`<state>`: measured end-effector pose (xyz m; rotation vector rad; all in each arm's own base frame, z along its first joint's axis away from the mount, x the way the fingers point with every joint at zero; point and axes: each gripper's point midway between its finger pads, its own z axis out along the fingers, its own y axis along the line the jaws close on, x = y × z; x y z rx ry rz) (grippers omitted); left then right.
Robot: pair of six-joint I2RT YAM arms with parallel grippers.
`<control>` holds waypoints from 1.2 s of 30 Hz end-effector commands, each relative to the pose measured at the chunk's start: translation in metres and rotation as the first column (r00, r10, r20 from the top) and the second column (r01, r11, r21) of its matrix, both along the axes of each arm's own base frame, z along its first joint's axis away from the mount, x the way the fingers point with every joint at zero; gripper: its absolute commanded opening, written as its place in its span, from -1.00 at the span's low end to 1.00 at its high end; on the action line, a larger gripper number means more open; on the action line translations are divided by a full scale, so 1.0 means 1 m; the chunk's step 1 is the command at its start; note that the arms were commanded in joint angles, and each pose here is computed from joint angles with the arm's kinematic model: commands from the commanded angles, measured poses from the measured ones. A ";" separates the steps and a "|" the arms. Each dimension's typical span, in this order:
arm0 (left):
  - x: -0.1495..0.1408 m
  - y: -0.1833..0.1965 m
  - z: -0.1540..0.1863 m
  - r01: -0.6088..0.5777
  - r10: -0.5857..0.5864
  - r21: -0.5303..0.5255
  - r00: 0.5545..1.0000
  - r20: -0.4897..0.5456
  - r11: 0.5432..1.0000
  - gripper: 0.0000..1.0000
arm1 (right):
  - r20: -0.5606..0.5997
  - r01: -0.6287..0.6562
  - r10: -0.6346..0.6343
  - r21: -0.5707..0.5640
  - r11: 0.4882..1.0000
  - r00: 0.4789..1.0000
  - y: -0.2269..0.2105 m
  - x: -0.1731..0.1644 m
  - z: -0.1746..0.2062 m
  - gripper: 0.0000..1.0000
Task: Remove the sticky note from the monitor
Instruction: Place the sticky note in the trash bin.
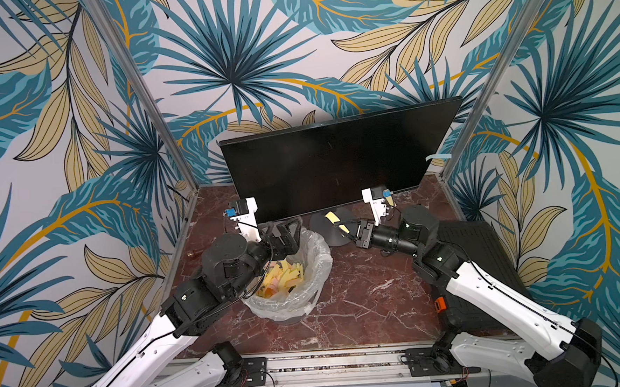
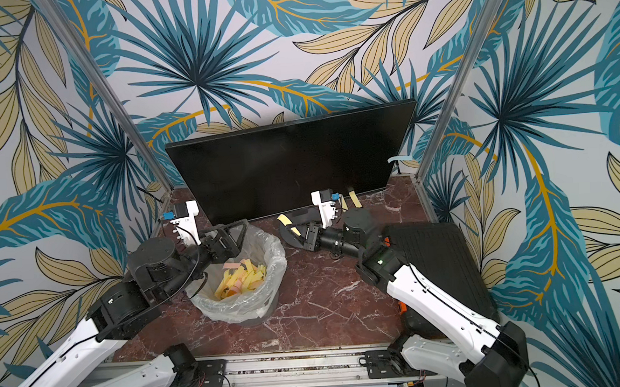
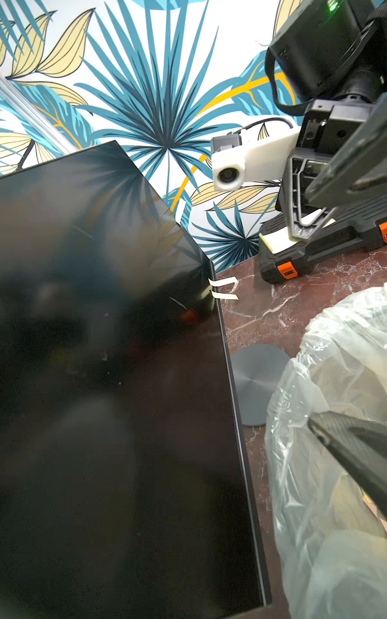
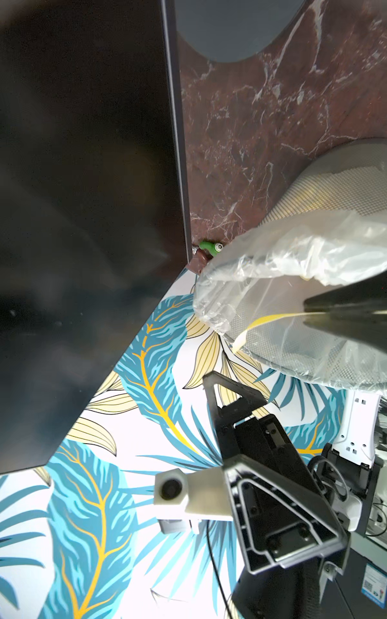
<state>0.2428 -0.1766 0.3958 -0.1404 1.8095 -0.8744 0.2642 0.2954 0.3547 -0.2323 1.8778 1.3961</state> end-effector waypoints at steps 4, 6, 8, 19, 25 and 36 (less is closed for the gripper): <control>-0.002 0.014 0.024 -0.002 0.003 -0.122 1.000 0.007 0.993 1.00 | 0.020 -0.083 0.087 -0.146 0.986 0.996 0.051 -0.018 -0.016 -1.00; -0.001 0.018 0.029 -0.013 0.015 -0.129 1.000 0.016 0.992 1.00 | 0.027 -0.116 0.123 -0.185 0.976 0.992 0.069 -0.027 -0.020 -1.00; 0.001 0.020 0.033 -0.016 0.019 -0.132 1.000 0.021 0.991 1.00 | 0.035 -0.145 0.157 -0.214 0.966 0.987 0.084 -0.035 -0.023 -1.00; 0.001 0.021 0.041 -0.011 0.016 -0.128 0.999 0.037 0.992 1.00 | 0.081 -0.165 0.191 -0.260 0.951 0.978 0.108 -0.039 -0.012 0.27; -0.002 0.019 0.042 0.012 -0.007 -0.123 0.999 0.040 0.992 1.00 | 0.122 -0.124 0.164 -0.283 0.951 0.979 0.098 -0.037 -0.003 0.40; 0.004 -0.032 0.037 0.199 -0.198 -0.083 0.980 0.017 0.976 1.00 | 0.108 0.097 -0.075 -0.218 0.971 0.991 0.012 0.018 -0.003 0.75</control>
